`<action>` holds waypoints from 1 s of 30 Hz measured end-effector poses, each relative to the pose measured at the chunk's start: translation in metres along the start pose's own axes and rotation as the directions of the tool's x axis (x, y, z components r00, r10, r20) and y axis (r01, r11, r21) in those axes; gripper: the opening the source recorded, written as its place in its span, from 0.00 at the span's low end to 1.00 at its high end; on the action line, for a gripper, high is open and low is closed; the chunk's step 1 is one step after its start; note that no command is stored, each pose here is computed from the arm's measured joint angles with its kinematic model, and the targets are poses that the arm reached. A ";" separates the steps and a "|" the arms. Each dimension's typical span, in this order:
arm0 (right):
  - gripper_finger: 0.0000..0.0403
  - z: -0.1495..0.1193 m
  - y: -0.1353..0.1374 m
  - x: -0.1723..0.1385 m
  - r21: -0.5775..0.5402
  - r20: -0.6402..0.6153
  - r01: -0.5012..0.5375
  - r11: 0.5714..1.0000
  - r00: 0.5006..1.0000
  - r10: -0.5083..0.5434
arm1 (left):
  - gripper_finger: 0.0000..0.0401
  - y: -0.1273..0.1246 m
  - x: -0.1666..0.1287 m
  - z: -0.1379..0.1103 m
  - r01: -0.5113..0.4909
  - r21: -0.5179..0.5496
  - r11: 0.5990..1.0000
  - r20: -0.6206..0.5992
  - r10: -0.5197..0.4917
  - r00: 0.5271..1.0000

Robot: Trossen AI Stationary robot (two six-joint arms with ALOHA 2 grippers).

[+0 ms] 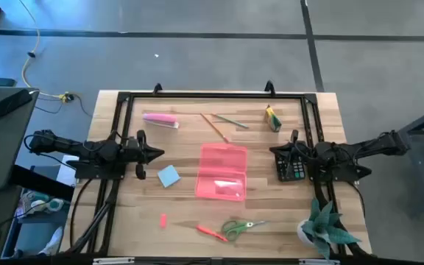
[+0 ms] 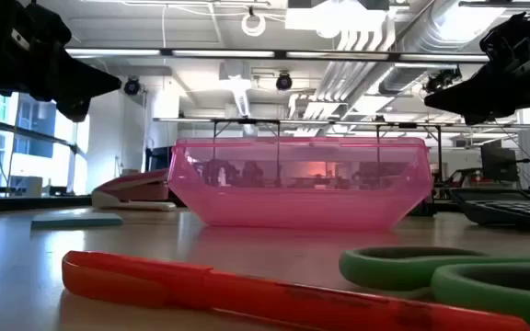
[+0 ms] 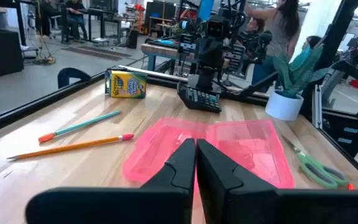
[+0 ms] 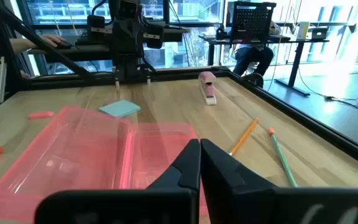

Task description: Pack school essentials

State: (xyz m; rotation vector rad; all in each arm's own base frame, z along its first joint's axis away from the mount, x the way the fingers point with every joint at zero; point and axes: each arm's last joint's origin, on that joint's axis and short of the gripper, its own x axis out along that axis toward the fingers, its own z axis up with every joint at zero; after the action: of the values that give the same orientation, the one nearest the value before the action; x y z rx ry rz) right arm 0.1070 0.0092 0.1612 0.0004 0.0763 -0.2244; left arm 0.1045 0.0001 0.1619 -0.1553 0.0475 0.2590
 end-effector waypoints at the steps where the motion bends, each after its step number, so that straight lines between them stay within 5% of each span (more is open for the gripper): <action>1: 0.00 0.000 0.000 0.000 0.000 0.000 0.000 1.000 1.000 0.000 | 0.01 0.000 0.000 0.000 0.001 0.000 1.000 0.000 -0.001 1.000; 30: 0.06 0.007 -0.001 0.000 0.103 0.064 0.042 0.994 0.997 -0.049 | 0.01 0.000 0.000 0.000 0.003 0.024 1.000 0.000 -0.003 1.000</action>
State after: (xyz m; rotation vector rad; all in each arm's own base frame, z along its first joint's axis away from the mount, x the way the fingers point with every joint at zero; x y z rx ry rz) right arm 0.1070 0.0079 0.1679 0.0921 -0.0016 -0.2736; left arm 0.1045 0.0001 0.1620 -0.1310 0.0504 0.2554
